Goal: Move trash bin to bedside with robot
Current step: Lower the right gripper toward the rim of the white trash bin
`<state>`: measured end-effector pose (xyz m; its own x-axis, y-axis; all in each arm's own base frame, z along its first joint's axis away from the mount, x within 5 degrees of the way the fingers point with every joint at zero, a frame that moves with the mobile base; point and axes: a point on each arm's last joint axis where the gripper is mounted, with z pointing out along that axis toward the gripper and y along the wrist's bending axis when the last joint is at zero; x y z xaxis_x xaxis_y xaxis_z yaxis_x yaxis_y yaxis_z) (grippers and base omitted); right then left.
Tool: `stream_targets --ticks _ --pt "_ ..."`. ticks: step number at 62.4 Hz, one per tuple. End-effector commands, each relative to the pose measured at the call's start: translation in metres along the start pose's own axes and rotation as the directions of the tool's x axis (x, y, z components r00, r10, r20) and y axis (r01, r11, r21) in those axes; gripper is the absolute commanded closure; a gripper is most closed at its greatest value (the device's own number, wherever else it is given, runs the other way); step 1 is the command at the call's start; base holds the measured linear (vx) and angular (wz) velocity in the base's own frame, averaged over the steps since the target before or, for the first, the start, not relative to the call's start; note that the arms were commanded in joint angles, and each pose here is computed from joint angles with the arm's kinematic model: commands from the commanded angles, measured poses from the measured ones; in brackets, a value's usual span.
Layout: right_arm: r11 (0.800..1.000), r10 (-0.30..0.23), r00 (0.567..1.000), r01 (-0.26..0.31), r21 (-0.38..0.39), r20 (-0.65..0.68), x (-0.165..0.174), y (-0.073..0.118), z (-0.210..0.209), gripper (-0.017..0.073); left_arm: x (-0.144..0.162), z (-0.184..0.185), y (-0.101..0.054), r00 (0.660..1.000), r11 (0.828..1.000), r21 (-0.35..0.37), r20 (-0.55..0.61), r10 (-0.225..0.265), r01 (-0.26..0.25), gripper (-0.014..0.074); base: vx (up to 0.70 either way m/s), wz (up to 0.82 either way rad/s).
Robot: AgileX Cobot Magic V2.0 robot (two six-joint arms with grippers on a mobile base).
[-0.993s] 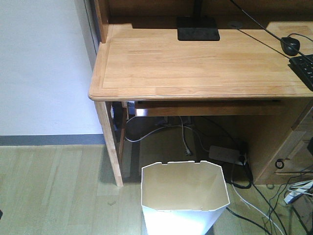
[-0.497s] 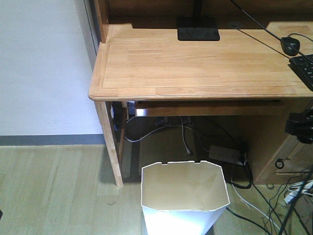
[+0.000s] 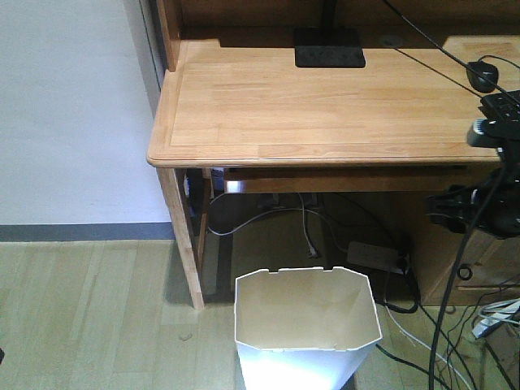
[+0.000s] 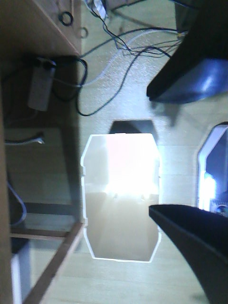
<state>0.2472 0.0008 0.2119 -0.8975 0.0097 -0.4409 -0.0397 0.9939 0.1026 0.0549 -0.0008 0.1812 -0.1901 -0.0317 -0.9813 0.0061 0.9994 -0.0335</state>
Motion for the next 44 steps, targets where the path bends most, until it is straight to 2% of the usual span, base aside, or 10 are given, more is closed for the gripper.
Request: stream_targets --ticks 1,6,11,17,20,30,44 --pt "0.999 -0.04 0.999 0.04 -0.034 0.005 -0.018 0.001 0.009 0.01 -0.001 0.0 0.0 0.998 1.0 0.008 0.064 -0.007 0.006 0.0599 0.0 0.0" --pt "0.996 -0.061 0.997 0.059 -0.06 -0.04 -0.023 0.0 0.023 0.01 -0.001 0.0 0.0 0.998 1.0 0.008 0.064 -0.007 0.006 0.0599 0.0 0.0" --pt "0.997 -0.05 0.997 0.045 -0.07 -0.065 -0.026 -0.007 0.036 0.0099 -0.001 0.0 0.0 0.998 1.0 0.008 0.064 -0.007 0.006 0.0599 0.0 0.0" --pt "0.998 0.013 0.996 -0.019 -0.067 -0.083 -0.029 -0.024 0.054 0.0099 -0.001 0.0 0.0 0.998 1.0 0.008 0.064 -0.007 0.006 0.0599 0.0 0.0" --pt "0.998 0.025 0.996 -0.029 -0.057 -0.08 -0.028 -0.032 0.064 0.0099 -0.001 0.0 0.0 0.998 1.0 0.008 0.064 -0.007 0.006 0.0599 0.0 0.0" --pt "0.994 -0.105 0.987 0.1 -0.054 -0.12 -0.021 -0.04 0.099 0.0099 -0.001 0.0 0.0 0.998 1.0 0.008 0.064 -0.007 0.006 0.0599 0.0 0.0" --pt "0.995 -0.096 0.972 0.086 -0.058 -0.213 -0.007 -0.05 0.158 0.0071 -0.001 0.0 0.0 0.998 1.0 0.008 0.064 -0.007 0.006 0.0599 0.0 0.0"
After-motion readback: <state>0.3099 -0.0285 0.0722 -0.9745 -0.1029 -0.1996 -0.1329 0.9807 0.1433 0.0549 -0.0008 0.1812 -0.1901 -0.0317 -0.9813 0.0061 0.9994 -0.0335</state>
